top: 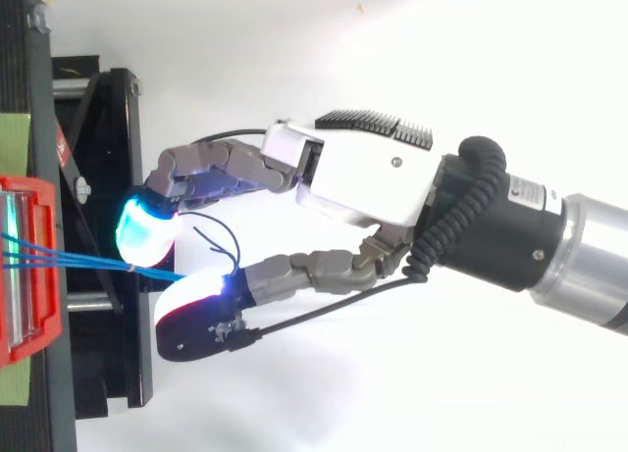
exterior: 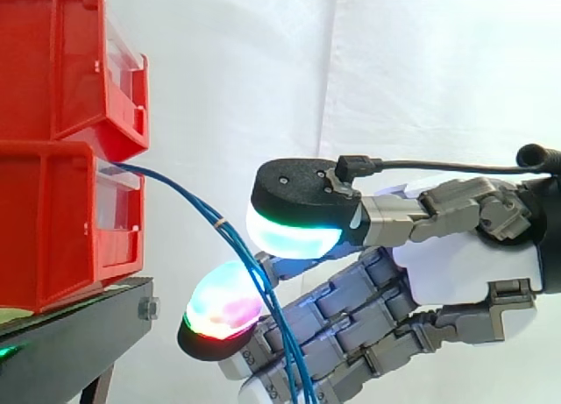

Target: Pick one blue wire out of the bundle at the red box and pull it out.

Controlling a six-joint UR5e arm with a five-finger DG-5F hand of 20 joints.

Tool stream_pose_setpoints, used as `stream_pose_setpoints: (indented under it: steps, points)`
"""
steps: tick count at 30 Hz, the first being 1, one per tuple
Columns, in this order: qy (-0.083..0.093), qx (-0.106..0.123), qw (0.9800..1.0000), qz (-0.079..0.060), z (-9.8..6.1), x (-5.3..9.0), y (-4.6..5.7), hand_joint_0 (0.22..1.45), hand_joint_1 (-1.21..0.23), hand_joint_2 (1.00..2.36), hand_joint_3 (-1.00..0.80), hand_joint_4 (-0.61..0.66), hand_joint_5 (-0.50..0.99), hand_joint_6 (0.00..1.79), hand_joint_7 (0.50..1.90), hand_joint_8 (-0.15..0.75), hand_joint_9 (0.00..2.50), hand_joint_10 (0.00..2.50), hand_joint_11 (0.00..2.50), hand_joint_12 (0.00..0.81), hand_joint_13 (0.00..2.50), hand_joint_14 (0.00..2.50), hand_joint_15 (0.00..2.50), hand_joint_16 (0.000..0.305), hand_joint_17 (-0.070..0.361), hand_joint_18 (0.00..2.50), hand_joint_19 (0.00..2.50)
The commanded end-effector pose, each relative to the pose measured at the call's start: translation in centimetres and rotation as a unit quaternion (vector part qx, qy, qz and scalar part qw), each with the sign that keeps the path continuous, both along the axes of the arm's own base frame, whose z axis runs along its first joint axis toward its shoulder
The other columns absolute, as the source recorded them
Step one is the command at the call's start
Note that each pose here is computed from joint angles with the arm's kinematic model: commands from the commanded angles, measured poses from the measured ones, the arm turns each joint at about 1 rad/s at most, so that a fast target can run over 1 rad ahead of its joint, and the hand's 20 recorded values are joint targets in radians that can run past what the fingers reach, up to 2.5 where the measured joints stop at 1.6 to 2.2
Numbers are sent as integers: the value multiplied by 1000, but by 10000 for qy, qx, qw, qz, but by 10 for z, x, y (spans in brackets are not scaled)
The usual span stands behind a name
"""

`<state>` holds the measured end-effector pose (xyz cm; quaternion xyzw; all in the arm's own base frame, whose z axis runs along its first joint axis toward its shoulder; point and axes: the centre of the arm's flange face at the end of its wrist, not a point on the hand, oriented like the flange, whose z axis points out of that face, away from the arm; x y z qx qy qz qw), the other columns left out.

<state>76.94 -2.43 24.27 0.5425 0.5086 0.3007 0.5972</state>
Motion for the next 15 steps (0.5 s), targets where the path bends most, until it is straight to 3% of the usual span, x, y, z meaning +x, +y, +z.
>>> stream_pose_setpoints:
  steps: [1,6,15]
  points:
    - [9,20,10000,-29,2,-1,-5,560,-676,1004,-459,331,-132,503,918,283,767,4,126,371,634,7,215,48,108,496,456]
    - [-29,28,10000,-75,8,-2,-12,575,-691,1005,-431,325,-127,503,967,285,767,5,133,368,635,8,220,47,107,499,464]
    - [-94,35,9999,-82,17,-3,-13,576,-729,1005,-440,319,-129,503,987,282,761,5,138,368,641,8,231,47,107,511,459]
